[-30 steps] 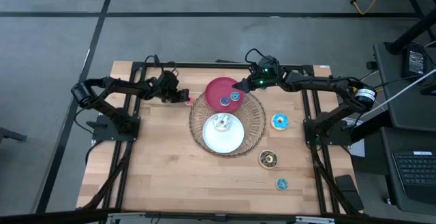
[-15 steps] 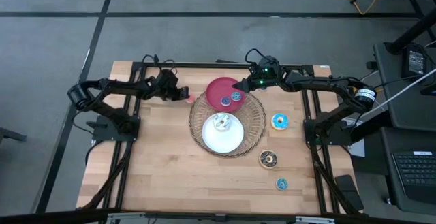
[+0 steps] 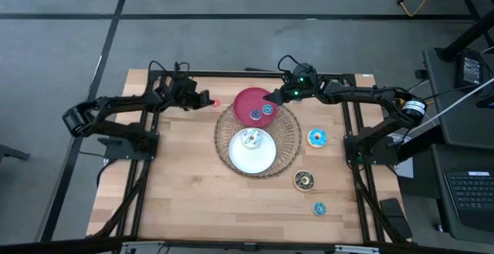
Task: Pick & Place donuts
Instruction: Put the small pink donut on the red plate
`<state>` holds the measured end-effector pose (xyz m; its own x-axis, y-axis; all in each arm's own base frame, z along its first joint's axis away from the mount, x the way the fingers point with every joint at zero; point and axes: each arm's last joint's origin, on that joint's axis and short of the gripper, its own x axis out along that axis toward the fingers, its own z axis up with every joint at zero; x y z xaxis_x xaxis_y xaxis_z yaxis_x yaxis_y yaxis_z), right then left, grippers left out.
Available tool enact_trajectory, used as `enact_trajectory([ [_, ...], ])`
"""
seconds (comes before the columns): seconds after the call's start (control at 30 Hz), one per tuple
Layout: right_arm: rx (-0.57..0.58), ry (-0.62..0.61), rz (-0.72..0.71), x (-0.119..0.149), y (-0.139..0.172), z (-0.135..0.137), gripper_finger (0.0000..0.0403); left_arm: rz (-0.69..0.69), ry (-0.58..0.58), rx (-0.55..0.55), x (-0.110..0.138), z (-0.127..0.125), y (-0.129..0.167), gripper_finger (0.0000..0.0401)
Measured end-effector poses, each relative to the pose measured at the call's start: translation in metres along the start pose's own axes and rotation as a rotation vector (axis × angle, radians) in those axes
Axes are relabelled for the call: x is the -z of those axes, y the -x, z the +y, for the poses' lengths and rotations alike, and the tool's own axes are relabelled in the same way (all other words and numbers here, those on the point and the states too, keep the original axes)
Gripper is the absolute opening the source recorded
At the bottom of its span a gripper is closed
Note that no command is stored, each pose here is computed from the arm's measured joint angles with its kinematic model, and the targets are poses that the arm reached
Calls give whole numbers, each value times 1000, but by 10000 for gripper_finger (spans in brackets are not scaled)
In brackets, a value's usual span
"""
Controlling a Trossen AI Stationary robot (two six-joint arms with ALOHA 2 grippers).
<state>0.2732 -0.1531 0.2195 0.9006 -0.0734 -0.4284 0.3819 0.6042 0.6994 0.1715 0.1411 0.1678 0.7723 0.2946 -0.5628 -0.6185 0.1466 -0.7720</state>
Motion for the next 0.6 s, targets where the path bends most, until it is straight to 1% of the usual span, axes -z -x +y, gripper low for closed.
enact_trajectory([
  [0.17,0,0,0,0,0,0,220,-11,37,15,4,-7,9,6],
  [0.3,0,0,0,0,0,0,220,-9,39,10,5,-10,9,5],
  [0.43,0,0,0,0,0,0,220,-9,13,13,-2,-21,3,5],
  [0.6,0,0,0,0,0,0,220,1,-8,-1,-14,-32,-12,4],
])
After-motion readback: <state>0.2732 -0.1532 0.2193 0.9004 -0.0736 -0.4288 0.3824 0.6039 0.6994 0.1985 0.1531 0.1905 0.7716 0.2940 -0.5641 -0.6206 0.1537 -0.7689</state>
